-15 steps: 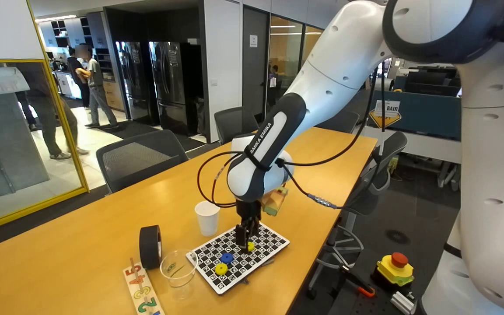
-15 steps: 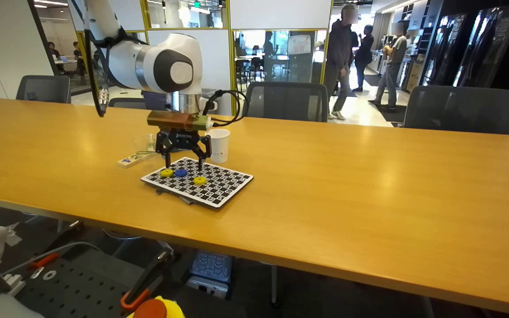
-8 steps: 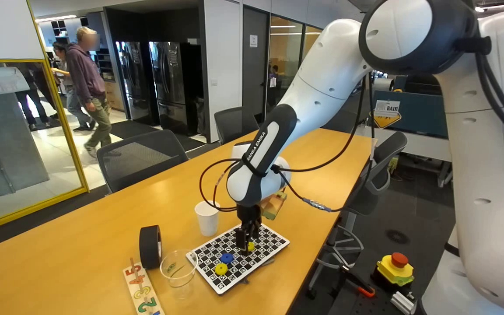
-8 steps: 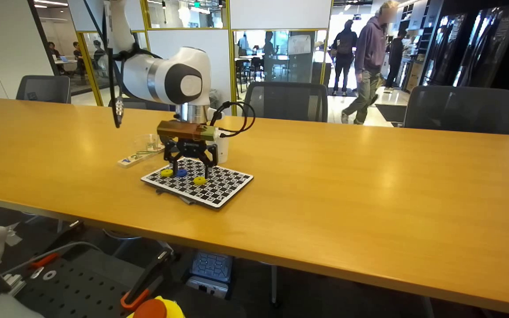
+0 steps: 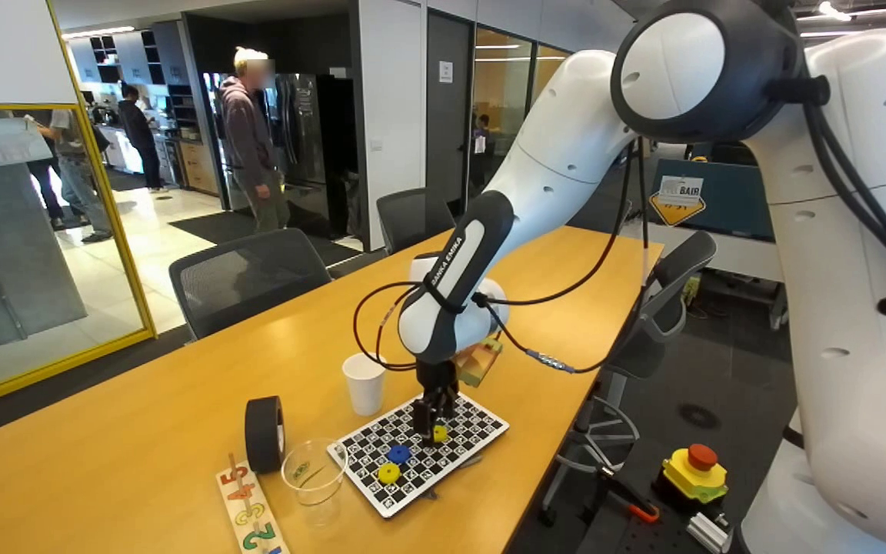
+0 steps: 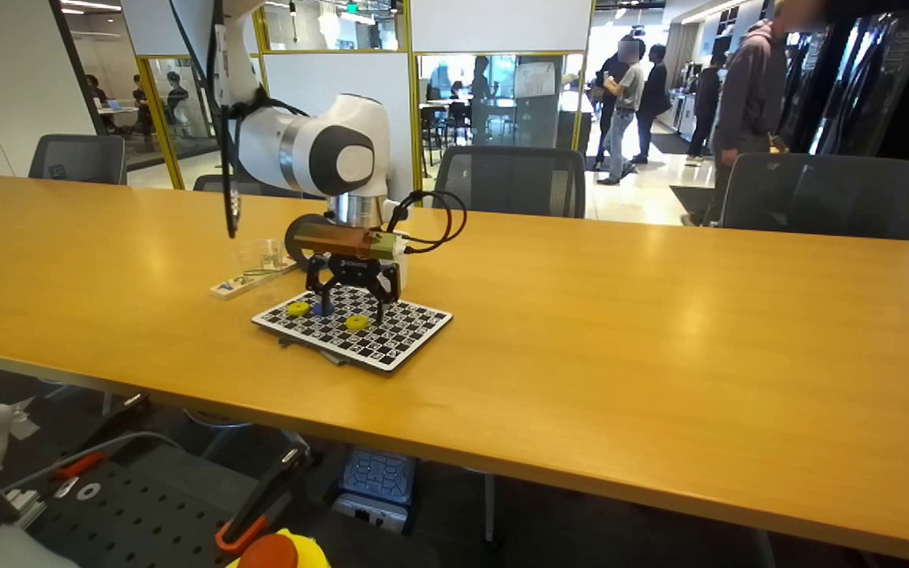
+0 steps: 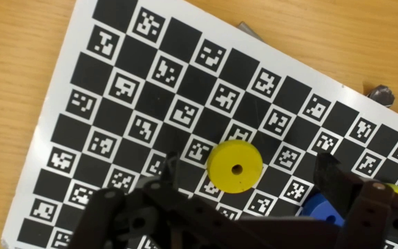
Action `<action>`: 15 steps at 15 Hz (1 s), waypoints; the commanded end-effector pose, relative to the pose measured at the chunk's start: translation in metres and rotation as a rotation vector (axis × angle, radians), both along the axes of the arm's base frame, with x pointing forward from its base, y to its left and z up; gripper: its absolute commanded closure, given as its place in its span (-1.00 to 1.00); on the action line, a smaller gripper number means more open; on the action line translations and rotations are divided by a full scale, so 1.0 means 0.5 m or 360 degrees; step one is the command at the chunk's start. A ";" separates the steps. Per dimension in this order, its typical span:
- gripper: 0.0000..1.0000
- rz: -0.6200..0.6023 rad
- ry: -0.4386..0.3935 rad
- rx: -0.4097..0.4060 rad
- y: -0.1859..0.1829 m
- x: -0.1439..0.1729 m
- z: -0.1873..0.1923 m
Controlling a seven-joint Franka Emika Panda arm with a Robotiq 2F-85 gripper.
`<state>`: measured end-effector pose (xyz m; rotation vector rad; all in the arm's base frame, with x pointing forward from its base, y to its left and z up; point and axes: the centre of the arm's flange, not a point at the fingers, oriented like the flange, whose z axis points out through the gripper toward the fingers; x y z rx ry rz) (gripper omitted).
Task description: Put the tiles on the board in the cups
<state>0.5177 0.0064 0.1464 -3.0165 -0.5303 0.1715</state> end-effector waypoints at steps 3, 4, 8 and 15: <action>-1.00 -0.0022 -0.0054 0.0014 -0.011 0.026 -0.012; -1.00 -0.0025 -0.0057 0.0015 -0.011 0.027 -0.014; -0.48 -0.0018 -0.0072 0.0007 -0.011 0.026 -0.017; 0.59 -0.0110 -0.0090 -0.0071 -0.001 0.017 0.011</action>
